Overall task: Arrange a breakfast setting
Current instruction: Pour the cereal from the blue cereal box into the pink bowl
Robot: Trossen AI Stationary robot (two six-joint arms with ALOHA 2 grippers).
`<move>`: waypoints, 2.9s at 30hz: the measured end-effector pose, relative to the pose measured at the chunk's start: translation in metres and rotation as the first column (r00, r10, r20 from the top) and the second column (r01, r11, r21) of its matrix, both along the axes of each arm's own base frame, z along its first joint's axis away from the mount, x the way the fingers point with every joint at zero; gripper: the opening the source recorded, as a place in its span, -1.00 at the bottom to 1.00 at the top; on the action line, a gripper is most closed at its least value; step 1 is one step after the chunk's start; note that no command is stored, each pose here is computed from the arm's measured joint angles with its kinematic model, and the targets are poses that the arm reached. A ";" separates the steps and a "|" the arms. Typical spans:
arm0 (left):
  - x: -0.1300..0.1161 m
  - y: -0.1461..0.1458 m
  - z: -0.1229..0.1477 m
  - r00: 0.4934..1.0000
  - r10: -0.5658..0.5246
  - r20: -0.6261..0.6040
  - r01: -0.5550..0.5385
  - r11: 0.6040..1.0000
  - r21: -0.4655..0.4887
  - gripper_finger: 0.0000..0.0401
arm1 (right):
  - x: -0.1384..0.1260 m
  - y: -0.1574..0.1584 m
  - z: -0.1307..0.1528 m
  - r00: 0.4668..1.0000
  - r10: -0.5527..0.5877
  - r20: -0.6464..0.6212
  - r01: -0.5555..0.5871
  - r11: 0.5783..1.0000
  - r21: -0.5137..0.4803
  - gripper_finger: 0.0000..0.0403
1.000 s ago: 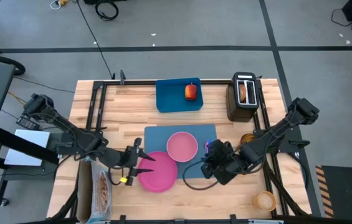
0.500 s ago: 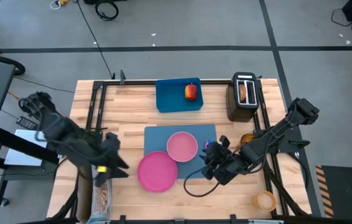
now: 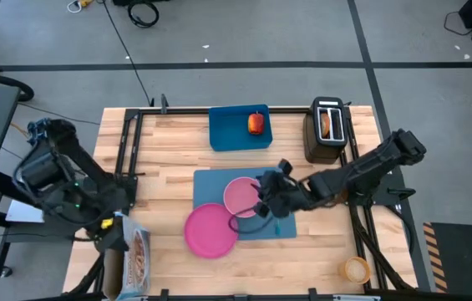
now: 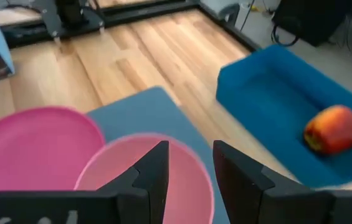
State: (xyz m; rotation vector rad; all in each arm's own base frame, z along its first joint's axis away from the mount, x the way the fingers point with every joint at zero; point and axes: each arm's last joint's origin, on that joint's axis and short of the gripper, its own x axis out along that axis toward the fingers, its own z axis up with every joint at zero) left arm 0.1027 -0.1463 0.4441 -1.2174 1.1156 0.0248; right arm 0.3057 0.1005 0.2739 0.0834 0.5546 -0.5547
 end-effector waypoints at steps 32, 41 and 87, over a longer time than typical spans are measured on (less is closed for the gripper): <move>0.010 -0.049 -0.046 0.770 0.298 -0.565 -0.199 0.952 0.231 -0.04 | 0.013 -0.008 -0.013 0.938 0.344 -0.043 -0.344 0.939 0.022 -0.33; 0.020 -0.070 -0.066 0.733 0.273 -0.623 -0.094 0.948 0.306 -0.29 | 0.006 0.032 -0.004 0.857 0.516 -0.002 -0.513 0.851 -0.110 -0.35; 0.007 0.028 0.029 0.934 -0.282 0.221 0.087 0.777 0.623 -0.99 | 0.048 -0.017 -0.115 0.537 0.558 0.632 -0.596 0.782 -0.184 0.75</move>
